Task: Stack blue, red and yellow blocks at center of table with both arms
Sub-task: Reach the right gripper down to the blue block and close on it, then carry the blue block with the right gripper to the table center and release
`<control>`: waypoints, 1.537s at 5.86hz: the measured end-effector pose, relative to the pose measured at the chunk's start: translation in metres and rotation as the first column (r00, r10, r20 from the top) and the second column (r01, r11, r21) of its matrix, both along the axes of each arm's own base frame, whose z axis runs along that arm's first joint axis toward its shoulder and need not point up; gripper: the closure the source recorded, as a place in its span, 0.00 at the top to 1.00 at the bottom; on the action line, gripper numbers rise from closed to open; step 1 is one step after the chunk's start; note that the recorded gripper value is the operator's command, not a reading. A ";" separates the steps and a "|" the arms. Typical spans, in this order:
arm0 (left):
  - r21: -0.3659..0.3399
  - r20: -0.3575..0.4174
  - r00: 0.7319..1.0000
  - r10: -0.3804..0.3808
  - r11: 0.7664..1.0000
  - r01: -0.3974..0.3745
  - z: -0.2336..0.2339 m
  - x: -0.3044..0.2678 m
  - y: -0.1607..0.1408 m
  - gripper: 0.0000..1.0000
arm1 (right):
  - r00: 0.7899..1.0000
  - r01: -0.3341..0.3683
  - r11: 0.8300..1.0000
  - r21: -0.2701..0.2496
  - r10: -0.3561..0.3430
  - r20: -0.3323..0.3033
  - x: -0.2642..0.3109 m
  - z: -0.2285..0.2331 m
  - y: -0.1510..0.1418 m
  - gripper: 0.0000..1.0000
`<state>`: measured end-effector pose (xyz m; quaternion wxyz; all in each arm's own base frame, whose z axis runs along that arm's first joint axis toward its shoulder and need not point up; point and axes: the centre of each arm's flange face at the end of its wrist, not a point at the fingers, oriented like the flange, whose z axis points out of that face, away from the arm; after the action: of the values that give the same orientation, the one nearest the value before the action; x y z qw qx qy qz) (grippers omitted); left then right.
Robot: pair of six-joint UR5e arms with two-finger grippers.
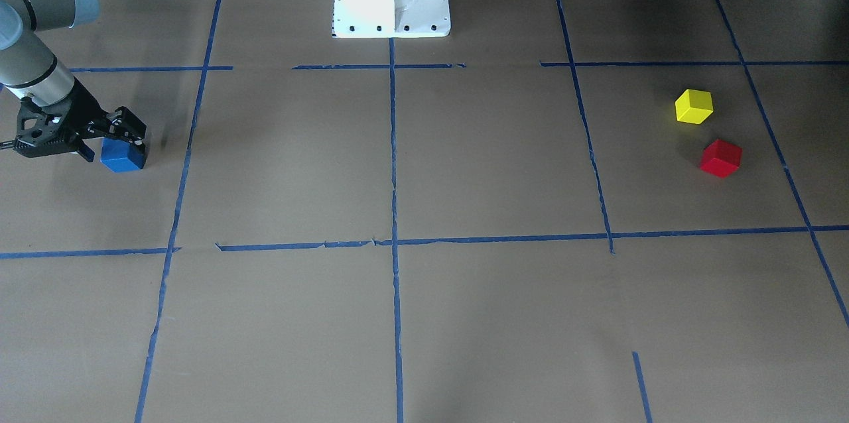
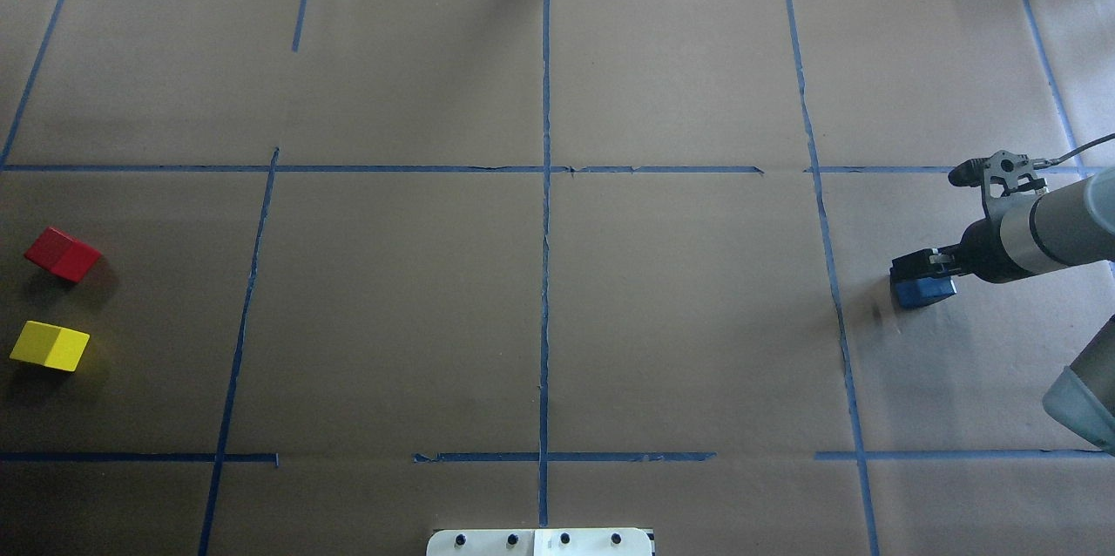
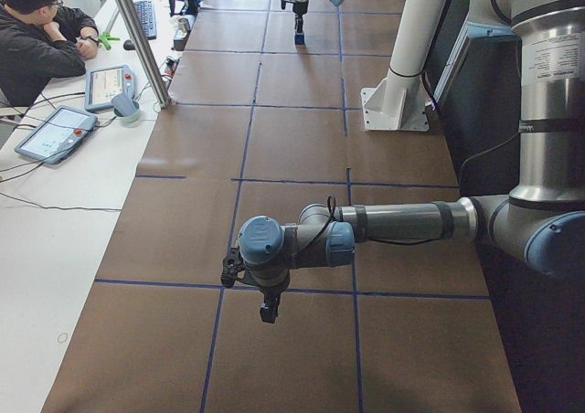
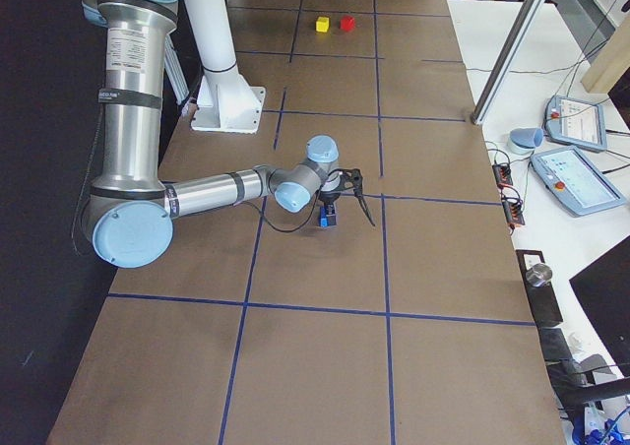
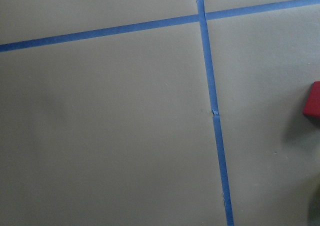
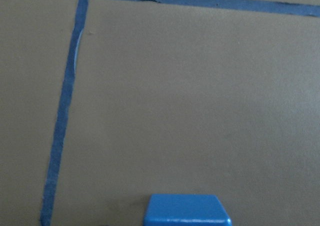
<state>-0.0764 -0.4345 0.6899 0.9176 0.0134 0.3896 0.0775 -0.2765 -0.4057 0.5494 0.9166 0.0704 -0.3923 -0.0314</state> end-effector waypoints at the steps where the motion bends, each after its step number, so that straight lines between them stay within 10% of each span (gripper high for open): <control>1: 0.000 0.000 1.000 0.000 1.000 0.000 0.000 0.000 0.000 1.00 | 1.000 0.020 1.000 -0.009 -0.020 -0.013 -0.009 0.009 0.005 0.56; 2: 0.000 0.000 1.000 0.000 1.000 0.000 0.000 0.000 0.000 1.00 | 0.999 0.030 1.000 -0.008 -0.031 -0.015 -0.013 0.010 0.007 0.15; 3: 0.000 0.000 1.000 0.000 1.000 0.000 0.000 0.000 0.000 1.00 | 0.999 0.031 1.000 0.000 -0.031 -0.014 -0.013 0.009 0.007 0.03; 6: 0.000 -0.001 1.000 0.003 1.000 -0.003 0.000 0.001 0.000 1.00 | 0.999 -0.010 1.000 0.019 0.010 0.031 -0.023 -0.032 -0.002 0.03; 9: 0.003 -0.001 1.000 0.003 1.000 -0.003 -0.001 0.002 -0.001 1.00 | 0.999 0.006 1.000 -0.021 -0.006 0.033 -0.150 -0.211 -0.052 0.02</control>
<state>-0.0747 -0.4350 0.6888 0.9172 0.0143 0.3901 0.0797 -0.4264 -0.4575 0.3381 0.9107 0.0599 -0.4076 -0.0288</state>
